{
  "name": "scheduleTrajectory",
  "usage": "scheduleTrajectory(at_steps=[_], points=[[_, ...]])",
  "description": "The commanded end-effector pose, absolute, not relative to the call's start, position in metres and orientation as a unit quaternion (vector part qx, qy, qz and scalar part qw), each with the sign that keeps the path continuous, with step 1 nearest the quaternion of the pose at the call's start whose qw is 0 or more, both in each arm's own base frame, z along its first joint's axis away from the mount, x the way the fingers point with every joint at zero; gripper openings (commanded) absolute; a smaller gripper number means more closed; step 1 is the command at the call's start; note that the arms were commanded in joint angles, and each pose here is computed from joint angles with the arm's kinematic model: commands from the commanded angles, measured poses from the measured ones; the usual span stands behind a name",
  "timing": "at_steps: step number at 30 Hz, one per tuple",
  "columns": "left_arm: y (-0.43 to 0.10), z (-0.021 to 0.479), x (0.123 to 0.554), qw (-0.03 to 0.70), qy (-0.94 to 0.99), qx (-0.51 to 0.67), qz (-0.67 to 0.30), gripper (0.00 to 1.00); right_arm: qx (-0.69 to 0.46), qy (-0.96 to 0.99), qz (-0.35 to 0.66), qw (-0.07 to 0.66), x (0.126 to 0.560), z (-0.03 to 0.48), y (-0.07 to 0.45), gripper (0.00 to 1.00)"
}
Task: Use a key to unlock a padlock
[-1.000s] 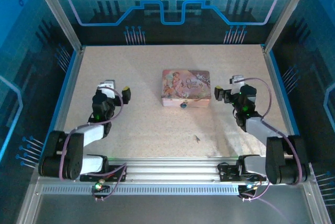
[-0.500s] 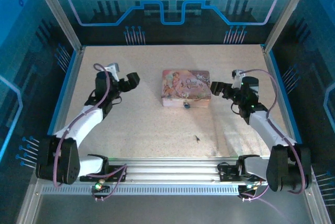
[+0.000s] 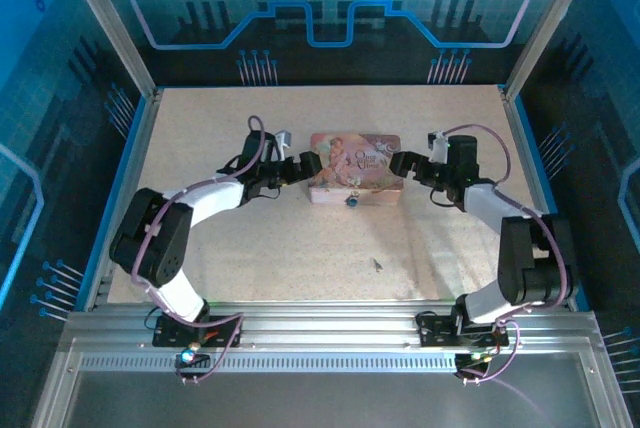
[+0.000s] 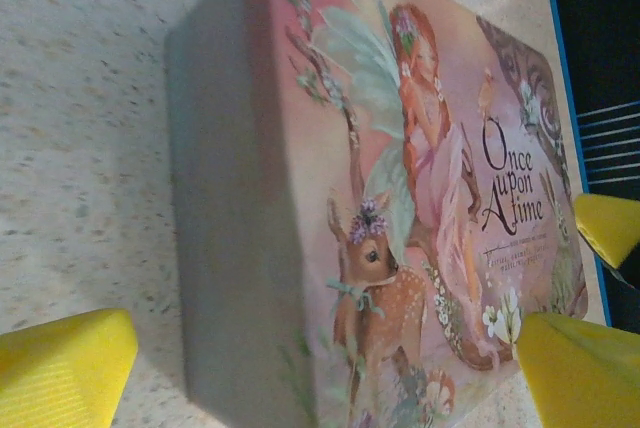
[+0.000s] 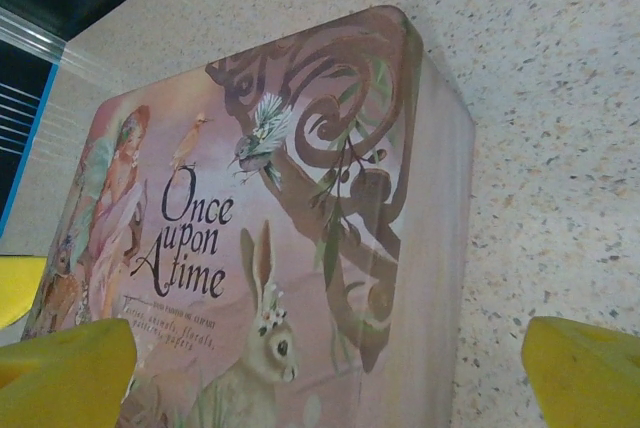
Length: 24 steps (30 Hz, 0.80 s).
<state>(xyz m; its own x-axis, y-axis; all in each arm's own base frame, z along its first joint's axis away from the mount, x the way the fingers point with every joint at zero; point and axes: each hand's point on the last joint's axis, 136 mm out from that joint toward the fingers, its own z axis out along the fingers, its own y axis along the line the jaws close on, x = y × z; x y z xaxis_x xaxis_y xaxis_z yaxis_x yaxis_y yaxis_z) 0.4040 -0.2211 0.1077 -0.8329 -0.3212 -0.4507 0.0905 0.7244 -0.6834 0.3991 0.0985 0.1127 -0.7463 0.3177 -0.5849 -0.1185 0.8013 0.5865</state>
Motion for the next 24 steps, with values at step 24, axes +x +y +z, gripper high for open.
scheduleTrajectory(at_steps=[24], points=[[-0.235, 0.111, 0.37, 0.264, 0.884, -0.047, -0.382, 0.99, -0.09, 0.856, 0.406, 0.308, 0.403, 0.128, 0.2, 1.0]])
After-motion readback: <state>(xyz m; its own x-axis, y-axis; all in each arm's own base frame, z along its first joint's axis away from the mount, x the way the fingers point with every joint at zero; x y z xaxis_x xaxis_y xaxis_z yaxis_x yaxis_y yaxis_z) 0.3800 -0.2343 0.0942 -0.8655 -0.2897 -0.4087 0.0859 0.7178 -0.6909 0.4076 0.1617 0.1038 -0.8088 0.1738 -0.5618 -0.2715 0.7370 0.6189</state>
